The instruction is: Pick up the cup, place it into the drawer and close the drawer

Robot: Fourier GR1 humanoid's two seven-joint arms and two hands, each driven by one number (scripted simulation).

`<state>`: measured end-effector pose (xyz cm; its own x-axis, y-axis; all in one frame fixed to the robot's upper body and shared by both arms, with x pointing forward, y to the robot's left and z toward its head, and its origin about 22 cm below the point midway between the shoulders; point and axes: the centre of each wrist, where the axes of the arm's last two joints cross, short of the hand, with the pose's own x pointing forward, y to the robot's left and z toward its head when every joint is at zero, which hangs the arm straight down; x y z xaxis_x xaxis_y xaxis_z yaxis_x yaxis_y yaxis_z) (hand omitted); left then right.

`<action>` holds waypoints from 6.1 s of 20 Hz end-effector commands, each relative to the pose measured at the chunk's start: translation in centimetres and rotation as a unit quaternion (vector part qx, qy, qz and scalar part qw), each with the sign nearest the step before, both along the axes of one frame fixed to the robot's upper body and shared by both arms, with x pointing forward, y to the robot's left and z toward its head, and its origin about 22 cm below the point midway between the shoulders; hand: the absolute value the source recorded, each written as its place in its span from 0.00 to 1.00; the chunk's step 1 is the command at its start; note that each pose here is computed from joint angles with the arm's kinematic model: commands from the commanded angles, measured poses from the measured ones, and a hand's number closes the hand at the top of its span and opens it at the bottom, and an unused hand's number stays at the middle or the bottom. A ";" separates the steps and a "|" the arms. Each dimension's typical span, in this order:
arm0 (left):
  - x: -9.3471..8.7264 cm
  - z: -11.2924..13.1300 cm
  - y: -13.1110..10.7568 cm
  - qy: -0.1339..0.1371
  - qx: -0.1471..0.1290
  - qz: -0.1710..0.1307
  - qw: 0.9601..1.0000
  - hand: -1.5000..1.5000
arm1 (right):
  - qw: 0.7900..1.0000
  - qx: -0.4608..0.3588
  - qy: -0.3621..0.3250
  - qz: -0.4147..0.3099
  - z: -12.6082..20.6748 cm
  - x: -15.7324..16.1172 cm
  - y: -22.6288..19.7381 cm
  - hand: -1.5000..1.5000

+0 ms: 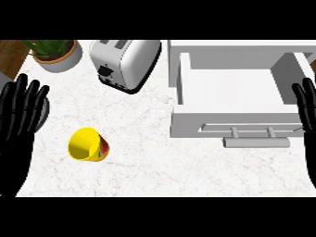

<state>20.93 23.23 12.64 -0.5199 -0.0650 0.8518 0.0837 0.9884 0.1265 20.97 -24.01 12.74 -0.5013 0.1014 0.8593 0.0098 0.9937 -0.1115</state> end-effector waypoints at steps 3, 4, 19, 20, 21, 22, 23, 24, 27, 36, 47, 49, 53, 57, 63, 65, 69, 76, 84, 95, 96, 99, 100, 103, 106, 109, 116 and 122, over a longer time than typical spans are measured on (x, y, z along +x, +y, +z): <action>-0.5 0.8 2.9 -0.001 0.001 -0.108 0.994 0.00 | 1.000 0.002 -0.005 0.002 0.7 0.7 -0.7 0.00; -0.4 0.1 3.5 -0.001 -0.007 -0.146 0.989 0.00 | 1.000 0.008 -0.008 0.003 -1.2 0.5 0.1 0.00; 4.2 -6.0 9.3 0.184 -0.079 -0.145 0.969 0.00 | 0.994 -0.025 0.066 0.078 -0.8 3.7 0.3 0.00; 3.6 -6.8 8.5 0.192 -0.084 -0.139 0.968 0.00 | 0.994 -0.015 0.069 0.079 -0.7 3.6 -0.5 0.00; 4.5 -8.4 8.6 0.195 -0.082 -0.147 0.966 0.00 | 0.994 -0.017 0.071 0.080 -0.4 4.5 -0.4 0.00; 4.3 -9.7 8.3 0.194 -0.079 -0.141 0.967 0.00 | 0.996 -0.016 0.058 0.072 -0.9 5.1 -0.5 0.00; 4.3 -10.5 8.9 0.202 -0.068 -0.140 0.967 0.00 | 0.995 -0.023 0.049 0.084 -0.7 4.6 -2.8 0.00; 5.6 -9.5 8.2 0.205 -0.061 -0.135 0.967 0.00 | 0.995 -0.013 0.055 0.084 0.4 4.6 0.6 0.00; 5.0 -12.9 9.1 0.221 -0.071 -0.126 0.964 0.00 | 0.995 -0.022 0.048 0.083 -0.4 4.8 0.2 0.00; 3.7 -19.0 12.5 0.246 -0.045 -0.086 0.964 0.00 | 0.994 -0.030 0.054 0.086 0.8 4.5 -3.0 0.00; 6.0 -23.8 13.0 0.259 -0.038 -0.067 0.963 0.00 | 0.995 -0.032 0.043 0.079 3.1 6.2 -1.2 0.00; 5.1 -25.3 11.2 0.251 -0.037 -0.071 0.965 0.00 | 0.995 -0.029 0.045 0.079 1.2 6.1 -0.9 0.00; 5.8 -25.8 10.4 0.238 -0.048 -0.060 0.968 0.00 | 0.995 -0.028 0.043 0.088 3.2 6.0 -1.1 0.00; 4.2 -26.9 10.5 0.229 -0.054 -0.071 0.969 0.00 | 0.995 -0.029 0.046 0.088 3.1 6.3 -1.0 0.00; 3.6 -27.2 11.1 0.216 -0.055 -0.076 0.972 0.00 | 0.995 -0.026 0.049 0.084 2.8 5.6 -1.1 0.00; 5.6 -26.6 9.2 0.221 -0.050 -0.083 0.970 0.00 | 0.994 -0.029 0.045 0.094 3.2 6.6 0.1 0.00; 4.1 -28.1 7.8 0.213 -0.055 -0.096 0.971 0.00 | 0.995 -0.026 0.049 0.088 2.7 7.1 -0.6 0.00; 6.5 -26.9 6.7 0.232 -0.105 -0.150 0.955 0.00 | 0.995 -0.024 0.047 0.083 1.8 6.3 -2.1 0.00; 8.5 -25.2 6.3 0.092 -0.029 -0.067 0.993 1.00 | 0.995 -0.040 0.055 0.077 2.0 6.9 -2.4 0.00; 9.5 -24.4 5.2 0.019 -0.145 0.054 0.988 1.00 | 0.995 -0.028 0.052 0.078 3.9 6.1 -2.7 0.00; 8.8 -25.1 4.9 0.023 -0.150 0.089 0.984 1.00 | 0.995 -0.037 0.050 0.073 2.8 6.0 -3.9 0.00; 10.5 -23.6 3.9 0.001 -0.141 0.037 0.989 1.00 | 0.996 -0.028 0.054 0.069 4.0 7.1 -2.9 0.00; 12.0 -22.7 0.8 -0.004 -0.150 0.019 0.989 1.00 | 0.995 -0.037 0.054 0.074 1.6 6.9 -4.1 0.00; 15.6 -18.3 0.0 -0.002 -0.134 -0.011 0.991 1.00 | 0.995 -0.039 0.059 0.073 2.6 5.2 -3.1 0.00; 18.0 -14.3 -1.3 -0.029 -0.122 -0.029 0.992 1.00 | 0.995 -0.041 0.060 0.064 3.8 7.0 -4.4 0.00; 18.3 -11.9 -3.1 -0.027 -0.112 -0.052 0.992 1.00 | 0.996 -0.034 0.057 0.056 2.0 4.1 -4.6 0.00; 21.2 -1.5 -11.0 -0.021 -0.085 -0.085 0.992 1.00 | 0.996 -0.033 0.057 0.054 0.4 5.9 -3.0 0.00; 21.6 2.4 -15.2 -0.010 -0.054 -0.074 0.996 1.00 | 0.996 -0.040 0.054 0.051 2.8 6.3 -2.7 0.00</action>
